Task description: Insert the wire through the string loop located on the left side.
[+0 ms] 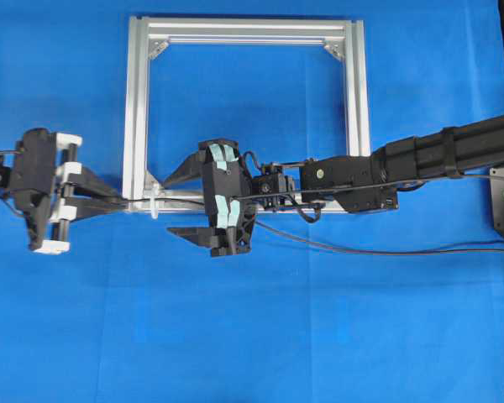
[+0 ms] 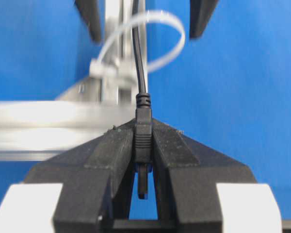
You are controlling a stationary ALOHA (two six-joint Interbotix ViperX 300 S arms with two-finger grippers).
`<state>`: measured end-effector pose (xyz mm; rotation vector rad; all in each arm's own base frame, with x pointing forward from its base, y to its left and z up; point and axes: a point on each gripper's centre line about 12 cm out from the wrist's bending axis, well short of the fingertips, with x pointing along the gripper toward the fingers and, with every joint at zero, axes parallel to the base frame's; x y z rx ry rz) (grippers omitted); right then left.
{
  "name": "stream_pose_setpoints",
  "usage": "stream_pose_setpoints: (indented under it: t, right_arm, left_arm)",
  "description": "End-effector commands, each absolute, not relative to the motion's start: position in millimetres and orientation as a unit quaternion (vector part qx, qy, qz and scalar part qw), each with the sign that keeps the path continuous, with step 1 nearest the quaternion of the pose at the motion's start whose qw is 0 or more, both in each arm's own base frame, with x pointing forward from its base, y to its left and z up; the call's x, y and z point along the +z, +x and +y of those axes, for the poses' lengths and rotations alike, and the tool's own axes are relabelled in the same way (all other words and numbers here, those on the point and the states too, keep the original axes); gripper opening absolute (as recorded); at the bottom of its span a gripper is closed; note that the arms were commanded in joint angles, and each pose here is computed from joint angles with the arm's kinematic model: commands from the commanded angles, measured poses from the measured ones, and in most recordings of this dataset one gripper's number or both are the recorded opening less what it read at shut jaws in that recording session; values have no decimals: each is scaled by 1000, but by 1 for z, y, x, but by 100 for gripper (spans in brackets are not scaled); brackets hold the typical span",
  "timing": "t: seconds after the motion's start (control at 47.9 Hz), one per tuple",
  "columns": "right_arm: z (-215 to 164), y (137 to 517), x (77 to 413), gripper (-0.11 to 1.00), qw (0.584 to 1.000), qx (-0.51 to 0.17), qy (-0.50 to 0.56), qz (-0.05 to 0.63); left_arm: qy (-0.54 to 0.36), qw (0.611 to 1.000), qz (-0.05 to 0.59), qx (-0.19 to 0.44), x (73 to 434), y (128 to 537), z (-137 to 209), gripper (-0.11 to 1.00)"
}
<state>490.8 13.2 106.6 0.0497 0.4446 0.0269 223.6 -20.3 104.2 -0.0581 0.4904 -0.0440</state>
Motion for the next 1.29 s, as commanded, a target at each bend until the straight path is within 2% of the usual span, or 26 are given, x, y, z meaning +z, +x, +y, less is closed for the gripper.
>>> stream_pose_setpoints:
  t: [0.0, 0.313, 0.564, 0.981, 1.273]
  right_arm:
    - [14, 493, 120, 92, 978, 13, 28, 204]
    - [15, 494, 120, 92, 978, 12, 33, 204]
    - [15, 495, 122, 92, 979, 11, 34, 201]
    - [16, 495, 122, 91, 979, 12, 34, 201]
    - [16, 496, 123, 91, 979, 12, 34, 199]
  left_arm:
    - [-40, 969, 242, -20, 109, 218, -20, 6]
    - [-56, 962, 265, -20, 121, 212, -21, 6]
    - [-58, 948, 313, -22, 129, 200, -21, 6]
    - [-60, 953, 294, -31, 139, 180, -21, 6]
    - [-58, 946, 317, -28, 132, 184, -22, 6]
